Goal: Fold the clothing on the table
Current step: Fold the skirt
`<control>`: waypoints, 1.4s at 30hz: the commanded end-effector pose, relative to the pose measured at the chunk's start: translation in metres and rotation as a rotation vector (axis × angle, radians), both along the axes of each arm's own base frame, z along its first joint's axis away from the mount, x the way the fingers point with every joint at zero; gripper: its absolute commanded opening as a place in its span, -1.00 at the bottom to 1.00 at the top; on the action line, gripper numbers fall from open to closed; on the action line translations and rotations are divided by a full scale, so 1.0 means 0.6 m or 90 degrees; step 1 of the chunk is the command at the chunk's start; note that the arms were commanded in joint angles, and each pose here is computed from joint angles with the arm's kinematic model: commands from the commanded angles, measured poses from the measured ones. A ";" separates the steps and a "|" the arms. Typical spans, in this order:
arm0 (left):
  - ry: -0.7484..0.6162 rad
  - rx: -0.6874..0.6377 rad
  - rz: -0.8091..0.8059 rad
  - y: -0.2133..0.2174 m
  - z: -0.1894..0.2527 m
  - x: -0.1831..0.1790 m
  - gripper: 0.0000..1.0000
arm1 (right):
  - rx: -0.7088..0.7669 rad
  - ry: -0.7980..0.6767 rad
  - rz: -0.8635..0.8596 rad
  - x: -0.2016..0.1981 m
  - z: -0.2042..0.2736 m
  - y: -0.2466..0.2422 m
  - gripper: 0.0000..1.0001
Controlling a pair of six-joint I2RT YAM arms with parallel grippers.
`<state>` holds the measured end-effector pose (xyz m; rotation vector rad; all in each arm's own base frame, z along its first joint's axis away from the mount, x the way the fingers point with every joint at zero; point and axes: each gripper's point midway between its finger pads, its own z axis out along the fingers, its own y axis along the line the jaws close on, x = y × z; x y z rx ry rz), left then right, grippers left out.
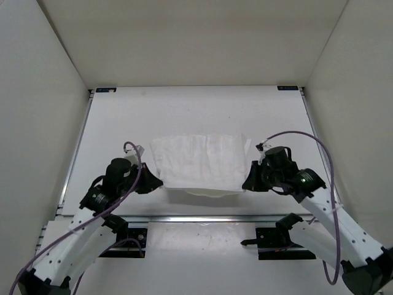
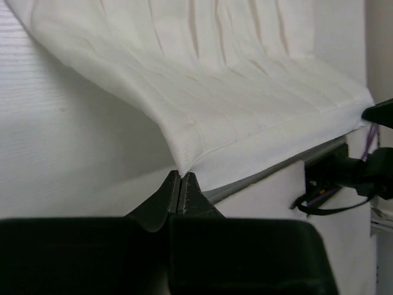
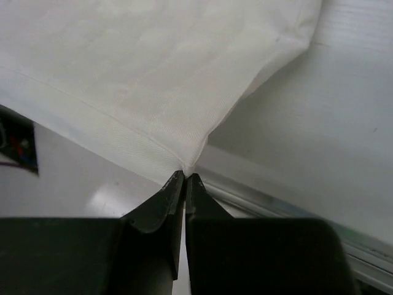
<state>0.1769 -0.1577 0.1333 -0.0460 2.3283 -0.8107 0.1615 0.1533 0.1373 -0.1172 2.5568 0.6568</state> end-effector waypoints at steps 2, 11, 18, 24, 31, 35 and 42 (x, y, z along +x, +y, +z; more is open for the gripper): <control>0.009 -0.041 0.000 0.013 0.037 -0.042 -1.00 | 0.042 0.061 0.000 -0.077 0.019 -0.023 -1.00; -0.041 -0.118 0.086 0.014 0.061 0.064 -1.00 | 0.159 -0.007 -0.067 0.057 0.065 -0.031 -1.00; -0.023 -0.082 0.188 0.054 0.029 0.212 -1.00 | 0.146 -0.044 -0.170 0.275 0.045 -0.063 -1.00; -0.031 -0.117 0.233 0.079 0.022 0.368 0.17 | 0.125 -0.144 -0.189 0.457 0.059 -0.085 -0.17; -0.029 -0.141 0.221 0.069 0.009 0.353 0.40 | 0.141 -0.187 -0.135 0.406 0.035 -0.067 -0.18; -0.046 -0.112 0.200 0.065 -0.007 0.340 0.41 | 0.138 -0.241 -0.018 0.382 0.013 -0.015 -0.45; -0.050 0.017 0.104 0.028 -0.038 0.386 0.32 | 0.136 -0.254 0.108 0.398 -0.016 0.036 -0.43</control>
